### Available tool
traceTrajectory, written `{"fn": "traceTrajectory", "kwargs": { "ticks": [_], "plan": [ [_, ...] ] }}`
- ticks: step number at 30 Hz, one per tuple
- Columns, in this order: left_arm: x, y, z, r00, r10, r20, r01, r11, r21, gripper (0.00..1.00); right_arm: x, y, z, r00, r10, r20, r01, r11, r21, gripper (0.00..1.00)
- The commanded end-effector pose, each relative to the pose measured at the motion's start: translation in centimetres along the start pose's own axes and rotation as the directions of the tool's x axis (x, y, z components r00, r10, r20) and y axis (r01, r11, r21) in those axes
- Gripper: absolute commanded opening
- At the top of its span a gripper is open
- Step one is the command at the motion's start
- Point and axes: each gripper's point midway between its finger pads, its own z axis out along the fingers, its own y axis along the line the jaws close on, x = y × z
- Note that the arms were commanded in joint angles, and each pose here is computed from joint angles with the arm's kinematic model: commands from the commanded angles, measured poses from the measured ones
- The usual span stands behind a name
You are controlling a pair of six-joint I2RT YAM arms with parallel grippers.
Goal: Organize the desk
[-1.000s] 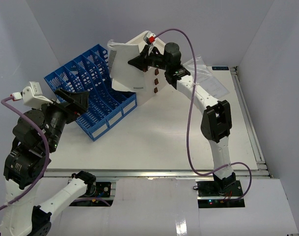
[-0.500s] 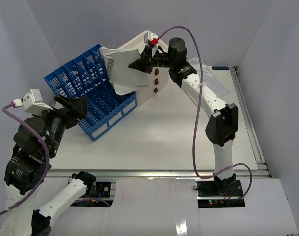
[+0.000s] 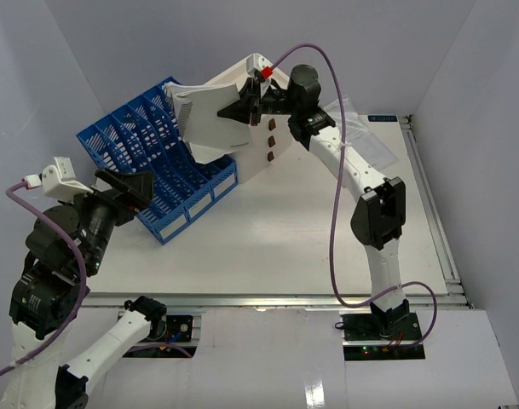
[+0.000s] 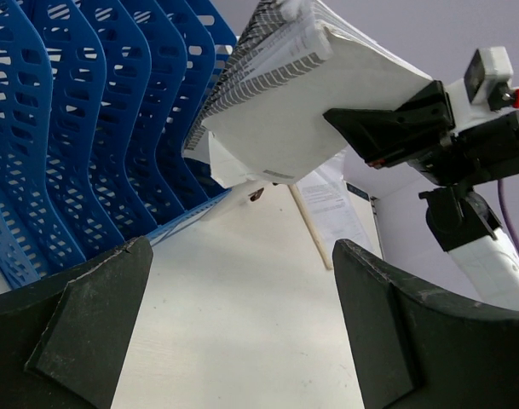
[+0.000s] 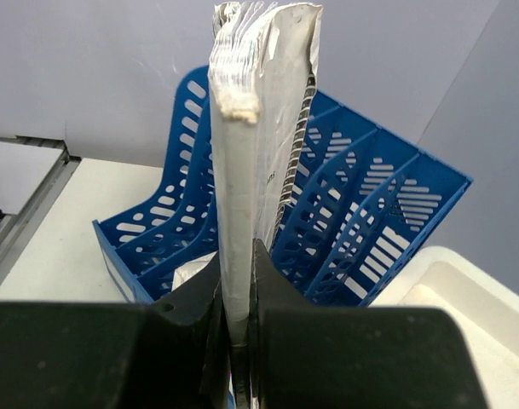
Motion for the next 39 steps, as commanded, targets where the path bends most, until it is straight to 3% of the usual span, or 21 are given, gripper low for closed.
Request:
{"fn": "traceTrajectory", "kwargs": {
  "ticks": [1, 12, 24, 32, 39],
  "plan": [
    [1.2, 0.1, 0.7, 0.999, 0.005, -0.036, -0.005, 1.0, -0.006, 0.98, -1.2, -1.9, 1.2, 0.994, -0.086, 0.065, 0.083, 0.995, 0.048, 0.08],
    [2.3, 0.6, 1.3, 0.999, 0.0, -0.05, -0.001, 1.0, -0.022, 0.98, 2.6, -7.4, 1.4, 1.0, 0.0, -0.002, 0.001, 0.927, 0.376, 0.08],
    [3.2, 1.4, 0.7, 0.997, -0.02, -0.072, 0.018, 0.999, -0.032, 0.98, 3.1, -4.4, 7.9, 0.998, -0.051, -0.028, 0.058, 0.867, 0.495, 0.08],
    [5.2, 2.2, 0.6, 0.993, -0.05, -0.111, 0.046, 0.998, -0.042, 0.98, 3.8, -4.7, 9.3, 0.997, -0.018, 0.073, -0.029, 0.804, 0.594, 0.08],
    [5.6, 2.1, 0.7, 0.99, -0.066, -0.128, 0.062, 0.997, -0.038, 0.98, 6.2, -4.9, 9.8, 0.987, 0.012, 0.161, -0.107, 0.794, 0.598, 0.08]
  ]
}}
